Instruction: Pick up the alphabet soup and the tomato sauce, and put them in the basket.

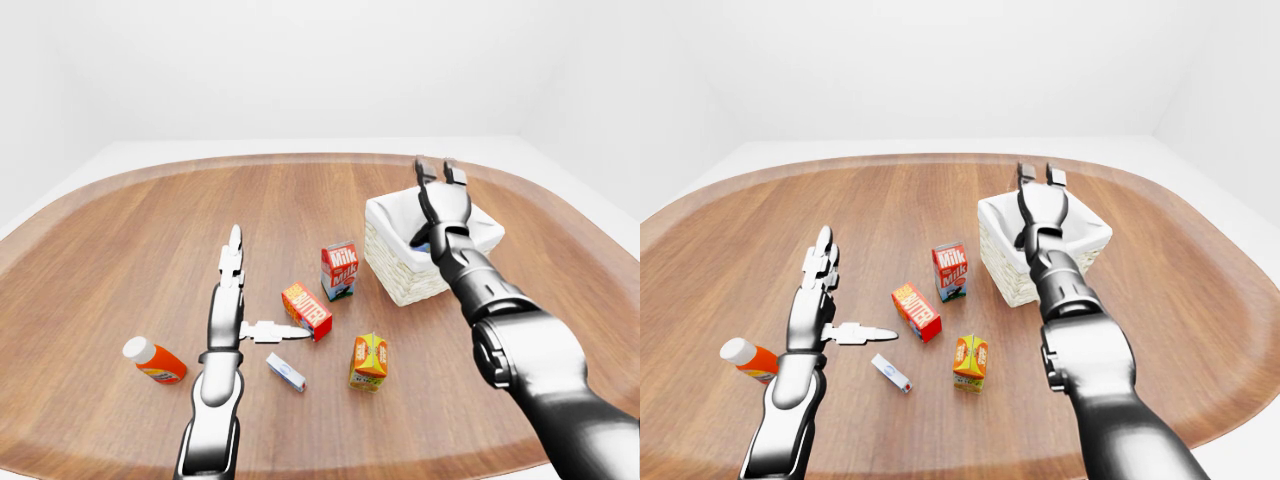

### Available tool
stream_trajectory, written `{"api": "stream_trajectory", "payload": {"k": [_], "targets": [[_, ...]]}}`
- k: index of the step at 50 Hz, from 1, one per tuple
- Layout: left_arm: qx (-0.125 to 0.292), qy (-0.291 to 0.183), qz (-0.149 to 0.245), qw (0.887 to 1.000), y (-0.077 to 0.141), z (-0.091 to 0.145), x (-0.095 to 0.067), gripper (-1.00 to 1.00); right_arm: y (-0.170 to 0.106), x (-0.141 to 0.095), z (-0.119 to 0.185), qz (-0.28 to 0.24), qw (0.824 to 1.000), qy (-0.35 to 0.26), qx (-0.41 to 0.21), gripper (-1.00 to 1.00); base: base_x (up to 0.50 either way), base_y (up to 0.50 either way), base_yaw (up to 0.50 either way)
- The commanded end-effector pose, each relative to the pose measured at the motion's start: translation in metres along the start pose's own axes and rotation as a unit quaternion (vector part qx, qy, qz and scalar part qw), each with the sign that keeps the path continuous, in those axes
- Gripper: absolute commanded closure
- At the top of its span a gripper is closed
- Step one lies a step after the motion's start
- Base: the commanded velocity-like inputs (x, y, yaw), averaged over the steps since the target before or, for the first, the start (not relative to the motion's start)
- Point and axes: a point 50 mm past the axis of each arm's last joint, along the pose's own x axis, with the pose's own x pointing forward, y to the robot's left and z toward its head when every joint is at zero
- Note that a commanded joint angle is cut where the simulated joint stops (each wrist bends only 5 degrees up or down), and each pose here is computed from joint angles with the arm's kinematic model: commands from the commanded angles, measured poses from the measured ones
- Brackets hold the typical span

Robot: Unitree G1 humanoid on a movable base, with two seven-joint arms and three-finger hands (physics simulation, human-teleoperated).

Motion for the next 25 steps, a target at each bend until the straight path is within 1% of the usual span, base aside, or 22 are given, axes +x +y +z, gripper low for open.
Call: {"api": "stream_trajectory", "payload": {"k": [1,13,19,25], "targets": [[0.002,-0.001,0.0,1.0,0.0,0.0,0.0,-1.0,0.0,0.0,0.0,-0.001,1.0,0.002,0.003,-1.0,0.0,0.0,0.0],[0.002,-0.003,0.0,1.0,0.0,0.001,0.0,-1.0,-0.002,0.001,0.0,-0.004,1.0,0.003,0.002,-1.0,0.0,0.0,0.0],[0.002,-0.004,0.001,1.0,0.0,0.002,0.0,-1.0,-0.01,0.005,0.0,-0.015,1.0,0.002,0.003,-1.0,0.0,0.0,0.0],[0.002,-0.004,0.001,1.0,0.0,0.002,0.0,-1.0,-0.024,0.013,0.003,-0.035,0.999,0.0,0.006,-1.0,0.0,0.0,0.0]]}}
